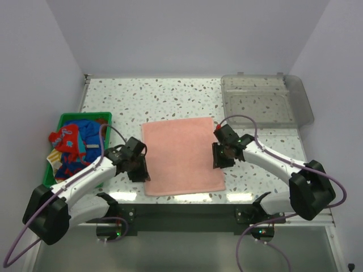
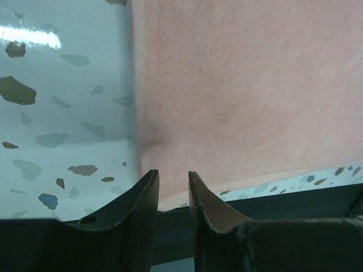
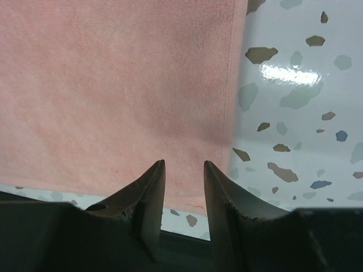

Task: Fold and stack the towels
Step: Fold the towel

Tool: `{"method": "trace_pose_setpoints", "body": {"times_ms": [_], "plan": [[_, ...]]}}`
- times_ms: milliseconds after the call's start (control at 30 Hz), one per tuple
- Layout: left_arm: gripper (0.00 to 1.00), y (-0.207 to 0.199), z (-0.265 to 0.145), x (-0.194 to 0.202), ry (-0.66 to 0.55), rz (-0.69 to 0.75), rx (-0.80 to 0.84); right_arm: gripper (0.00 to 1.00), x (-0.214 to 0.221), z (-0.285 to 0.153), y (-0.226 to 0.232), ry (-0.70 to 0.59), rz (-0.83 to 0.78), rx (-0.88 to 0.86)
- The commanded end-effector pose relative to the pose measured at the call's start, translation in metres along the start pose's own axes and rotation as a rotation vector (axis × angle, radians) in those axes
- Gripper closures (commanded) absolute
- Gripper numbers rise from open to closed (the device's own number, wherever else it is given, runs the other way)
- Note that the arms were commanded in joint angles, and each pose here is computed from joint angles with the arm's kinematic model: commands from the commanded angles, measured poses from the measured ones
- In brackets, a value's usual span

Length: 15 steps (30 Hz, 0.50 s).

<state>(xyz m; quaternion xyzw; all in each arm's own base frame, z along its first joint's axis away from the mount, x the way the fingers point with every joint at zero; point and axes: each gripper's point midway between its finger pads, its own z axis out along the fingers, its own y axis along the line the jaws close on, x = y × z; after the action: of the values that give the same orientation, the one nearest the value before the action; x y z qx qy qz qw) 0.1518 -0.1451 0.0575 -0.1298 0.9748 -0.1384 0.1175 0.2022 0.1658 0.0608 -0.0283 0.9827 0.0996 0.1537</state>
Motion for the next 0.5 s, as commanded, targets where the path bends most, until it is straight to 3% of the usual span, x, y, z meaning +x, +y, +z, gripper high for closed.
{"method": "trace_pose_setpoints", "body": {"times_ms": [0,233,467], "plan": [[0.68,0.002,0.015,0.015,0.040,-0.034,0.028,0.63,0.011,0.016,-0.002,0.016,0.028,-0.008],[0.67,0.022,0.022,0.028,0.069,-0.067,-0.041,0.63,0.035,0.020,-0.026,0.057,0.068,0.081],[0.55,-0.001,-0.025,-0.045,-0.179,-0.003,-0.084,0.59,-0.054,-0.027,-0.011,-0.173,-0.100,0.105]]}}
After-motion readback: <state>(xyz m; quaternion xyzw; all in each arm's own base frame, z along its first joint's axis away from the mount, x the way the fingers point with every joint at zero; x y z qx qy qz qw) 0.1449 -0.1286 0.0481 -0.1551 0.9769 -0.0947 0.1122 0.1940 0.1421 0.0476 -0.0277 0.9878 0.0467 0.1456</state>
